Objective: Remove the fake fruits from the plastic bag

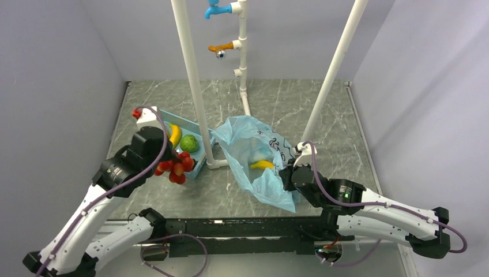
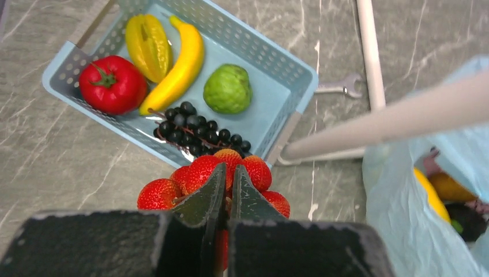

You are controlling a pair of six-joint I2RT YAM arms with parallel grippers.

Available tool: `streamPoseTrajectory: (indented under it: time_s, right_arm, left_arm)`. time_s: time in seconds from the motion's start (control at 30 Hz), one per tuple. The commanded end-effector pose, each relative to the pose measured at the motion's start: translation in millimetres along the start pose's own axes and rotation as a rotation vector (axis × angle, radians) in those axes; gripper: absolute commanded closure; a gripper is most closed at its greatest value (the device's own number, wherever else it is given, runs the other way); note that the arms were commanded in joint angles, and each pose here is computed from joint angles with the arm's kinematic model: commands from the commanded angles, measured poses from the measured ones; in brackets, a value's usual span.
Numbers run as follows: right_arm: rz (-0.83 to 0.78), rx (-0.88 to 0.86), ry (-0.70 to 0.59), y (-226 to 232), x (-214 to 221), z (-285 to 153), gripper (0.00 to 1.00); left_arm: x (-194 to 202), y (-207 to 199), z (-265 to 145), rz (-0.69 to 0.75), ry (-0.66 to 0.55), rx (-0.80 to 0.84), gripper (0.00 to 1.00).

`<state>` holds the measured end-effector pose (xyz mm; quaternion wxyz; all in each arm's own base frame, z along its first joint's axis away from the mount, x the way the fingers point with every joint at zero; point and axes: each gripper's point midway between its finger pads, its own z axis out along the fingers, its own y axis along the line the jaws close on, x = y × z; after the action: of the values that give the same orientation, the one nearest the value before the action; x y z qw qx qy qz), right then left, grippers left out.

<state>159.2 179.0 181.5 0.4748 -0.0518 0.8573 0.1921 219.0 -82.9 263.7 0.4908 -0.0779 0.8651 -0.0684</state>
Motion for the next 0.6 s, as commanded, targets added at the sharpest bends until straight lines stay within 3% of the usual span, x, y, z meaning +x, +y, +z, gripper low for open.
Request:
streamPoseTrajectory:
  time_s: [0.0, 0.3, 0.53, 0.57]
  right_arm:
    - [0.045, -0.023, -0.040, 5, -18, -9, 1.00]
    - [0.040, -0.024, -0.039, 7, -20, -9, 1.00]
    - [0.048, -0.029, -0.033, 6, -18, -10, 1.00]
    - [0.050, -0.030, -0.033, 6, -18, -10, 1.00]
  left_arm:
    - [-35, -7, 12, -0.083, -0.073, 0.086, 1.00]
    - [-54, -14, 67, -0.196, -0.048, 0.215, 1.00]
    - [-29, -5, 101, -0.188, 0.053, 0.155, 1.00]
    - [-25, -3, 103, -0.182, 0.069, 0.142, 0.90]
